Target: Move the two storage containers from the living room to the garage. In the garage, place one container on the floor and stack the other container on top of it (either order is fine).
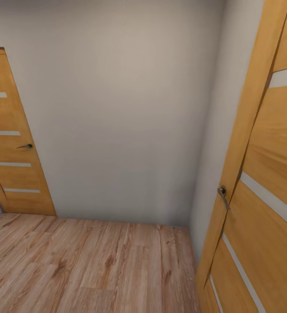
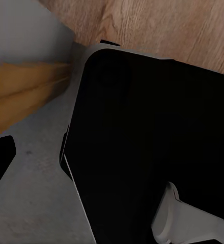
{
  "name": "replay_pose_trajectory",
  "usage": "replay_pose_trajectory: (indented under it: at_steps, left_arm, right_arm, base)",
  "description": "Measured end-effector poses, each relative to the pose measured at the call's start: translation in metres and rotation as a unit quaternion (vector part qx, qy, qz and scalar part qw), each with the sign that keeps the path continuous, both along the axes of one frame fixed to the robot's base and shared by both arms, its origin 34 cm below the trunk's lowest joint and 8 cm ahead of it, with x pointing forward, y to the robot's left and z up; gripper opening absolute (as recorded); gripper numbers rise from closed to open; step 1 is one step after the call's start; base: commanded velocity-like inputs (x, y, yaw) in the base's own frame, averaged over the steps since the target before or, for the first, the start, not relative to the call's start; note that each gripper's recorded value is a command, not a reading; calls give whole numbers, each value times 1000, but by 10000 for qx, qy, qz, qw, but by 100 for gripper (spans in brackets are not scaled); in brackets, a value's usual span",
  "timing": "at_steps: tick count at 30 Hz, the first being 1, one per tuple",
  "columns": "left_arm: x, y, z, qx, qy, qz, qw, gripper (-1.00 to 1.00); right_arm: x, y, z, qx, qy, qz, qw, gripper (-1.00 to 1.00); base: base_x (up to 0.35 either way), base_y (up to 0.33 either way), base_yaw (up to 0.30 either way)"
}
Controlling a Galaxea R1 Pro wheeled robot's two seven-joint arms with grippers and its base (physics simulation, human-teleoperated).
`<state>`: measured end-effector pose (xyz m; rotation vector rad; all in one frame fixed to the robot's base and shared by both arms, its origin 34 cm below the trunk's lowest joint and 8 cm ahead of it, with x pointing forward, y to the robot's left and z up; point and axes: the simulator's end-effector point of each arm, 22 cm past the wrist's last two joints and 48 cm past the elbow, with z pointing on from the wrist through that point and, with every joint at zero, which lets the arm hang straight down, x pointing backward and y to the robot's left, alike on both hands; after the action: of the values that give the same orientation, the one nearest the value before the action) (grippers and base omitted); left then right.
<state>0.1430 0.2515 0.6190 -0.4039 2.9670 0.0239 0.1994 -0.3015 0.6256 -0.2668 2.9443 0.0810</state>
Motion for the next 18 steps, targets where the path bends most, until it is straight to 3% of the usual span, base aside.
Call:
replay_pose_trajectory:
  at_steps: [18]
  left_arm:
    - [0,0,0,1,-2,1,10000,100]
  right_arm:
    - [0,1,0,3,-3,0,10000,100]
  base:
    - [320,0,0]
